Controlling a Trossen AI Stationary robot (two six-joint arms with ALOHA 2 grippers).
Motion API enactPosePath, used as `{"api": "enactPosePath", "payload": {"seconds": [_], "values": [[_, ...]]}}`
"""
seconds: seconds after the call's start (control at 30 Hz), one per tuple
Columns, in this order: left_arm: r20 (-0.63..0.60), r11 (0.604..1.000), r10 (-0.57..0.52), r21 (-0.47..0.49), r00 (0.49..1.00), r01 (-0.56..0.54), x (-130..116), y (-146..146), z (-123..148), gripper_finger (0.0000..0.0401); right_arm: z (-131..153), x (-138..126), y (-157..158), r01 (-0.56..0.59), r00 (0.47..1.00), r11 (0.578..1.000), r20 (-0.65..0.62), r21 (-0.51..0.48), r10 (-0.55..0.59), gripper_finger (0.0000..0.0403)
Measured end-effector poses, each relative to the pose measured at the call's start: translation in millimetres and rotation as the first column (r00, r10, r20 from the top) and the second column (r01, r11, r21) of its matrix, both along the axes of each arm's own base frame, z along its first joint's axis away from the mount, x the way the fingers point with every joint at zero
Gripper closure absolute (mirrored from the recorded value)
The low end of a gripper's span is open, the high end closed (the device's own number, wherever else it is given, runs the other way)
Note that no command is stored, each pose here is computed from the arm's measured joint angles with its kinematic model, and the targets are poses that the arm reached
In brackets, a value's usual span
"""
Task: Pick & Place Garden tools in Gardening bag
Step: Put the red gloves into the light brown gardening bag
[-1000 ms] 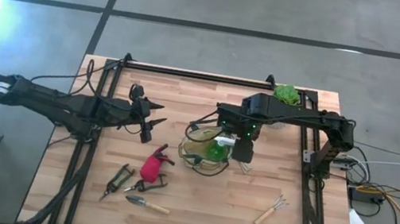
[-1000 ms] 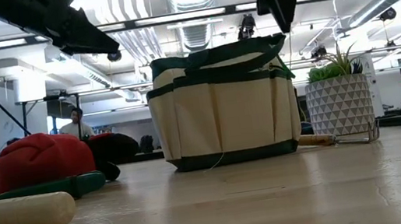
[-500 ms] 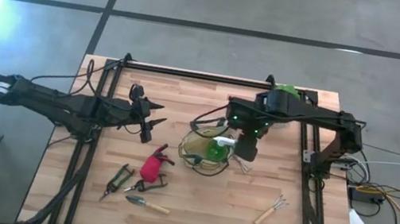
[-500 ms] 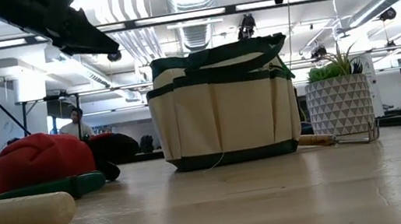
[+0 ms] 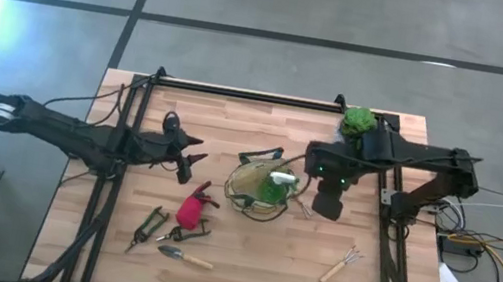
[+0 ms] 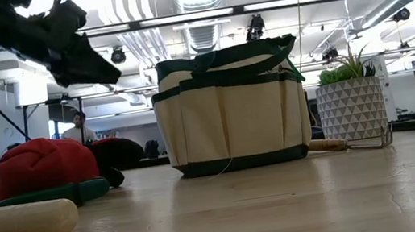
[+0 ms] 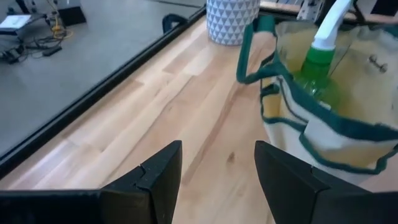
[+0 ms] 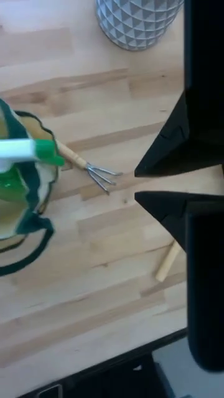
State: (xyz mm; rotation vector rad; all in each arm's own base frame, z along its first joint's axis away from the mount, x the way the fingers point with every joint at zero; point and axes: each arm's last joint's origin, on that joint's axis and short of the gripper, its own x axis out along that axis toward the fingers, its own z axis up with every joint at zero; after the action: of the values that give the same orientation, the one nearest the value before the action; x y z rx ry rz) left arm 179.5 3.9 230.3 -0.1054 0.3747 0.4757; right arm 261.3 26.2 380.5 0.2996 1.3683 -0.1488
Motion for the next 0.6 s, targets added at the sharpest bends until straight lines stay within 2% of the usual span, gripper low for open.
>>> {"api": "enactPosePath", "payload": {"seconds": [0.1,0.23,0.33,0.6], "values": [[0.026,1.000,-0.015,-0.026,1.000,0.016,1,-1,6,0.0197,-8,-6,7,-0.025,1.000,0.999,-0.015,-0.027,0.025,0.0390],[0.063,0.988,-0.116,-0.094,0.991,0.122,5,-5,16,0.0197,-23,-16,12,-0.035,0.999,0.998,-0.026,-0.048,0.034,0.0394],[0.023,0.974,-0.167,-0.153,0.986,0.169,4,-8,17,0.0197,-36,-24,12,-0.038,0.999,0.998,-0.013,-0.050,0.037,0.0394],[-0.141,0.943,-0.110,-0.327,0.984,0.058,-4,-14,34,0.0200,-57,-61,6,-0.028,0.996,0.999,0.083,-0.037,0.031,0.0394]]}}
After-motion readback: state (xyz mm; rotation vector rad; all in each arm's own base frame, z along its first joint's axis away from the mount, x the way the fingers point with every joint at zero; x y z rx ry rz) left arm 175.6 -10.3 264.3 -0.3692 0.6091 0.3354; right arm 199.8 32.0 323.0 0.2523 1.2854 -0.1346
